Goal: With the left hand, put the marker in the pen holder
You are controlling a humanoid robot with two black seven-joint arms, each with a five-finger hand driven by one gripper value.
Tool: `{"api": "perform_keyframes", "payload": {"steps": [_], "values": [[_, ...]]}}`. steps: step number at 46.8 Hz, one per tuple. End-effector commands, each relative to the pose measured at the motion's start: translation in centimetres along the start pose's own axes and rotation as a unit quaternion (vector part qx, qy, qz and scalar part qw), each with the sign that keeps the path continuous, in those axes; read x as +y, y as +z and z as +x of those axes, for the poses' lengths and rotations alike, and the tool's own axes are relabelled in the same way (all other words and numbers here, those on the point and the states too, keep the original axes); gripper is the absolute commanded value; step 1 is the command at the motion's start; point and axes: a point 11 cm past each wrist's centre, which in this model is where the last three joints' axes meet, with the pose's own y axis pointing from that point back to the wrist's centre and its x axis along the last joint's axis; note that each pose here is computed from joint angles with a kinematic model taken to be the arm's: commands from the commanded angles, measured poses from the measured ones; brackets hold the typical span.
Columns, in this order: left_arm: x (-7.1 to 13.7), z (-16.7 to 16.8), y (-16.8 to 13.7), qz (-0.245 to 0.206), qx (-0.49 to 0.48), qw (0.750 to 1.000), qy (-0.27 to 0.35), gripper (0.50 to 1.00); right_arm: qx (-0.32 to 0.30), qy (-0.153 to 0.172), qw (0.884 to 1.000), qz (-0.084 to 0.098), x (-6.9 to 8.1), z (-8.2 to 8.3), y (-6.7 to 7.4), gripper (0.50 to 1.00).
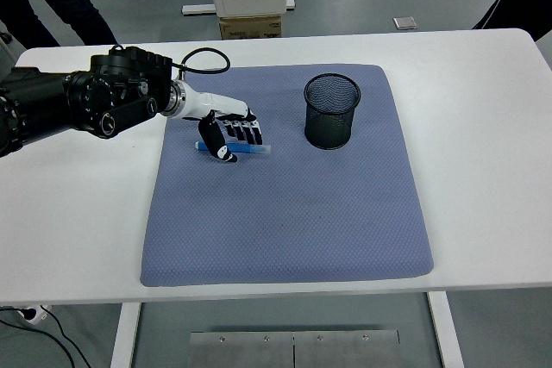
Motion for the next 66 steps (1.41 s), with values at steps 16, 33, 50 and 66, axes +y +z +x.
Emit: {"api": "perform_keyframes", "payload": {"steps": [16, 33, 50, 66], "values": [[-0.23, -0.3, 0.08, 0.002, -0.012, 1.0, -0.004, 0.654, -0.001, 0.0, 1.0, 0.0, 0.0, 0.0, -0.01, 1.0], [-0.41, -0.65, -0.02, 0.002, -0.01, 1.0, -0.007, 0.613, 0.0, 0.0, 1.0, 0.001, -0.01, -0.01, -0.09, 1.0], [-0.43, -0.74, -0.04, 0.001, -0.009, 1.0, -0.008, 0.569, 0.0, 0.0, 1.0, 0.001, 0.0, 0.0, -0.01, 1.0], [-0.39, -0.72, -0.09, 0.001, -0.01, 1.0, -0.008, 0.5, 0.0, 0.0, 1.0, 0.001, 0.0, 0.0, -0.01, 1.0]]}}
